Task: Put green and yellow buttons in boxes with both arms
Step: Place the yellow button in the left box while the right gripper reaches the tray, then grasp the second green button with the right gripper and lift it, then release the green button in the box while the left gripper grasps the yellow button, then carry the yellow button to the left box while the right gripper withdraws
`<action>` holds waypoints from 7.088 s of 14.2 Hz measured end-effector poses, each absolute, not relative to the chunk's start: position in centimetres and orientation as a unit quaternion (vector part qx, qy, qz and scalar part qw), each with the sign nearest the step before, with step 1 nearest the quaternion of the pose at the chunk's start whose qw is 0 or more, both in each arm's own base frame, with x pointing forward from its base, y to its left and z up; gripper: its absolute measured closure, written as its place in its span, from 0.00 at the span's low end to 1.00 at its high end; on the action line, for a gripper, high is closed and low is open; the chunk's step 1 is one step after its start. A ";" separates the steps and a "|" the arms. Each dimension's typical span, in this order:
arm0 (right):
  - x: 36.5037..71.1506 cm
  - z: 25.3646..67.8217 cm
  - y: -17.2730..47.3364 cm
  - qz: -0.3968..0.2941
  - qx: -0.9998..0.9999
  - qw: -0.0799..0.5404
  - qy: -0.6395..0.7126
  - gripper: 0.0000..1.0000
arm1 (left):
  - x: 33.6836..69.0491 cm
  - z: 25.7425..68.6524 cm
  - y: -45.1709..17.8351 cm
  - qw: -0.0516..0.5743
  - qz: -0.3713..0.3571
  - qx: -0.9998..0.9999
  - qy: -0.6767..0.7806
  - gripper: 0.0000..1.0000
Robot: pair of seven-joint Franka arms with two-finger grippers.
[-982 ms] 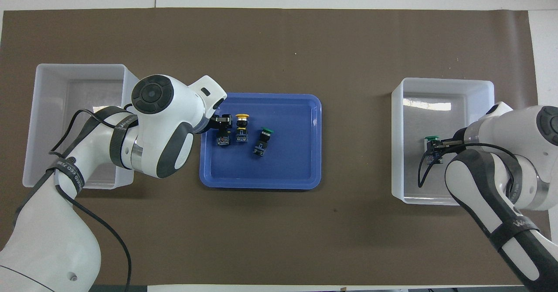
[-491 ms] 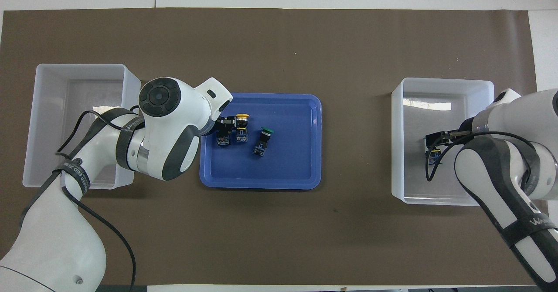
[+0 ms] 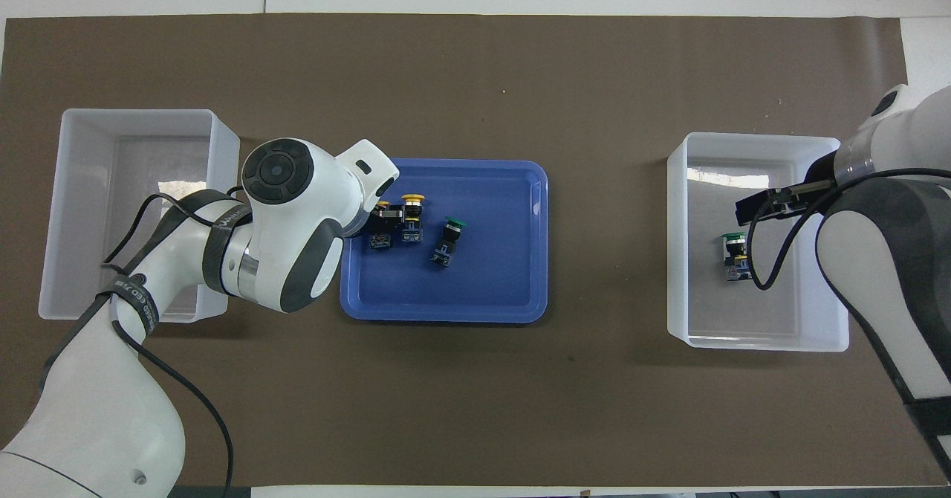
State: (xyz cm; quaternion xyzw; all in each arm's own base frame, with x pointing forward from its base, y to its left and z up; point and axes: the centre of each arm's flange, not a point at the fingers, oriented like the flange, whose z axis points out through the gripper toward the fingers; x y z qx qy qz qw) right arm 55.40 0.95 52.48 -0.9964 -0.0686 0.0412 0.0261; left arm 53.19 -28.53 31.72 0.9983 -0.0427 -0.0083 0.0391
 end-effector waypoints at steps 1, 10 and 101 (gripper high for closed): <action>55.2 54.3 0.9 0.044 -0.996 0.027 -0.069 0.00 | 53.0 31.7 -28.7 0.039 -0.009 0.998 -0.042 0.32; 54.9 58.0 0.9 0.051 -0.996 0.026 -0.065 0.00 | 52.4 31.2 -29.2 0.036 -0.014 0.998 -0.041 0.59; 54.0 60.9 -5.0 0.018 -0.999 0.013 -0.046 0.00 | 53.0 33.9 -34.6 0.009 0.030 0.999 -0.039 0.67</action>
